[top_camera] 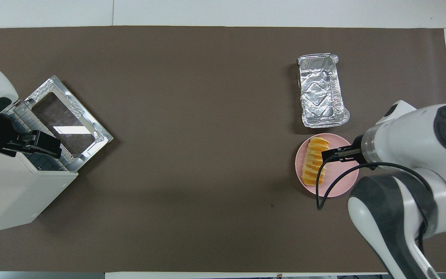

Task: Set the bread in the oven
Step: 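Close the right gripper on the orange bread slices, then lift the bread with the right gripper and carry it over the foil tray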

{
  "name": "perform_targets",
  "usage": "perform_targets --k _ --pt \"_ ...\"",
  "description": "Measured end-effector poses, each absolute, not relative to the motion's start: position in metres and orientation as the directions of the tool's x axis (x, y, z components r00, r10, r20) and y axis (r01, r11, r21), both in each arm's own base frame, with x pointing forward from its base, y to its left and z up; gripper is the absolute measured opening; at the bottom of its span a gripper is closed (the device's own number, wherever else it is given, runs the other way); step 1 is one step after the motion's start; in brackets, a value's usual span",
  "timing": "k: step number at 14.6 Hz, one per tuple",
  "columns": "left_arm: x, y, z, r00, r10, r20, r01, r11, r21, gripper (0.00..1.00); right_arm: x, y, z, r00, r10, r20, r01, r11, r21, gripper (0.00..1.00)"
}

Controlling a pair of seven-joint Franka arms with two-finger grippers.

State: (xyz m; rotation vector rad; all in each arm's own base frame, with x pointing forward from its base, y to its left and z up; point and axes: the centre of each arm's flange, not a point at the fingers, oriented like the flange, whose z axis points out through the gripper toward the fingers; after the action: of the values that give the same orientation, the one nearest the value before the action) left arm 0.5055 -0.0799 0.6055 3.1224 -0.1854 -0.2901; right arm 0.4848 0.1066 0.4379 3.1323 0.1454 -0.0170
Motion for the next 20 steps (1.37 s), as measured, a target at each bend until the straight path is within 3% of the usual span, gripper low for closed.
perform_targets --k 4,8,19,20 --pt "0.506 -0.08 0.605 0.976 -0.117 -0.184 -0.117 -0.993 0.011 1.0 0.486 0.112 0.37 0.997 0.078 0.012 0.078 -0.997 0.001 1.0" --pt "0.506 -0.08 0.605 0.976 -0.117 -0.184 -0.117 -0.993 0.011 1.0 0.489 0.108 0.329 0.996 0.069 0.051 0.069 -0.998 -0.005 1.0" --pt "0.506 -0.08 0.605 0.976 -0.117 -0.184 -0.117 -0.993 0.011 1.0 0.486 0.106 0.306 0.996 0.066 0.059 0.066 -0.998 -0.007 0.98" --pt "0.506 -0.08 0.605 0.976 -0.117 -0.184 -0.117 -0.993 0.011 1.0 0.486 0.106 0.304 0.996 0.066 0.056 0.066 -0.998 -0.006 0.91"
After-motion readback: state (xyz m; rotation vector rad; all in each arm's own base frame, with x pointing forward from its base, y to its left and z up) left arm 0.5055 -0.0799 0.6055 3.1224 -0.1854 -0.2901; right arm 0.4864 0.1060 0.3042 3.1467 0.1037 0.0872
